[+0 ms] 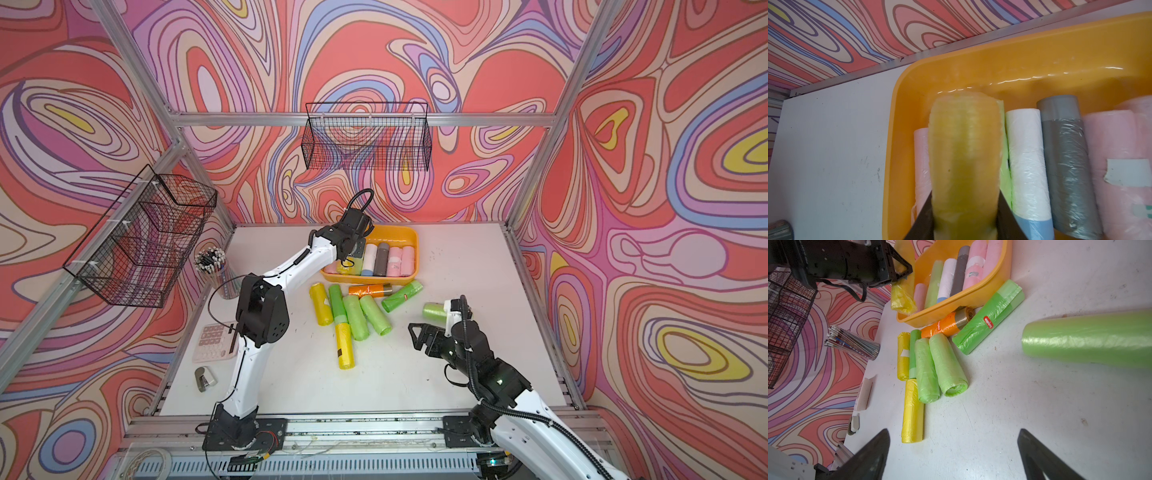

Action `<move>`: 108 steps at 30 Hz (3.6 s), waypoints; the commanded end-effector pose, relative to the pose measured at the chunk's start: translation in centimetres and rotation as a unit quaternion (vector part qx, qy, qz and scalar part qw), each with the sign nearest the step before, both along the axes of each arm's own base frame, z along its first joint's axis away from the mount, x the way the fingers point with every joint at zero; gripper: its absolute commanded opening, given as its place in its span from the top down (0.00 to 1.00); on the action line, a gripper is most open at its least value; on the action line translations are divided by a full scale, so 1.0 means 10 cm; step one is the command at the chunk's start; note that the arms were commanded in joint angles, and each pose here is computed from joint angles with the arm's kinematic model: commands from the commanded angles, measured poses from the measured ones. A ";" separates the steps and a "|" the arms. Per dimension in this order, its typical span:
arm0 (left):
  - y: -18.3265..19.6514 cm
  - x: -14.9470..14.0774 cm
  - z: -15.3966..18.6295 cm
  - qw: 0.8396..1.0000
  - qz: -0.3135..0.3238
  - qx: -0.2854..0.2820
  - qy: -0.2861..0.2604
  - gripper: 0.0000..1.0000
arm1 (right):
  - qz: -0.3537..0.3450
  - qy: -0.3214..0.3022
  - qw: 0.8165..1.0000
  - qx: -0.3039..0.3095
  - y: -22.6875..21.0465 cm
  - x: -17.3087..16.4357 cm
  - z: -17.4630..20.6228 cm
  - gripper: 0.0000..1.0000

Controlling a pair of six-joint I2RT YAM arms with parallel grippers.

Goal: Put the roll of trash bags into the storage box
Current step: Place the roll of trash bags in the storage box, then pick up the roll of trash bags from the center of the board.

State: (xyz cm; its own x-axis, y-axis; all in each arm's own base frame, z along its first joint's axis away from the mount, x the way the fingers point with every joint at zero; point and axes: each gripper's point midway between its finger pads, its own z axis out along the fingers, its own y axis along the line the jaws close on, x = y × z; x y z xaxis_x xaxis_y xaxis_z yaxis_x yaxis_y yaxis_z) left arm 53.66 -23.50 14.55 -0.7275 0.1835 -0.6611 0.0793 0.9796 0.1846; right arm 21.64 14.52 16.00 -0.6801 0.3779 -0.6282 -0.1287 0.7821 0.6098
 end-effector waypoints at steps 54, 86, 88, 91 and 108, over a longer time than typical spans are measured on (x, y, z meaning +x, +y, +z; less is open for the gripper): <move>0.08 -0.78 1.11 0.977 -0.031 -0.182 -0.112 0.00 | -0.026 0.029 0.988 -0.148 -0.20 0.23 0.18 0.02; 0.77 -3.08 0.98 0.911 -0.068 -0.402 -0.060 0.00 | 0.000 0.114 0.903 -0.415 -0.20 1.02 -0.14 0.02; 0.77 -3.09 0.97 0.911 -0.071 -0.402 -0.061 0.00 | -0.010 0.118 0.888 -0.445 -0.26 1.08 -0.19 0.02; 0.74 -3.09 0.99 0.909 -0.078 -0.406 -0.059 0.00 | -0.001 0.132 0.869 -0.477 -0.26 1.16 -0.31 0.02; 0.65 -3.10 0.96 0.896 -0.080 -0.435 -0.046 0.00 | 0.058 0.198 0.849 -0.487 -0.38 1.16 -0.94 0.02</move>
State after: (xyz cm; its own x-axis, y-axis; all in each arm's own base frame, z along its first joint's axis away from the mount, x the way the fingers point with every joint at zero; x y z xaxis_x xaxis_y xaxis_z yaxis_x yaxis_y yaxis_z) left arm 23.12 -17.24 24.23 -0.6678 -0.3253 -0.6695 0.2688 0.7333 -0.6245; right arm 33.68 11.53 8.06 -0.8964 -0.2596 -0.3592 -0.1570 0.9439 -0.2904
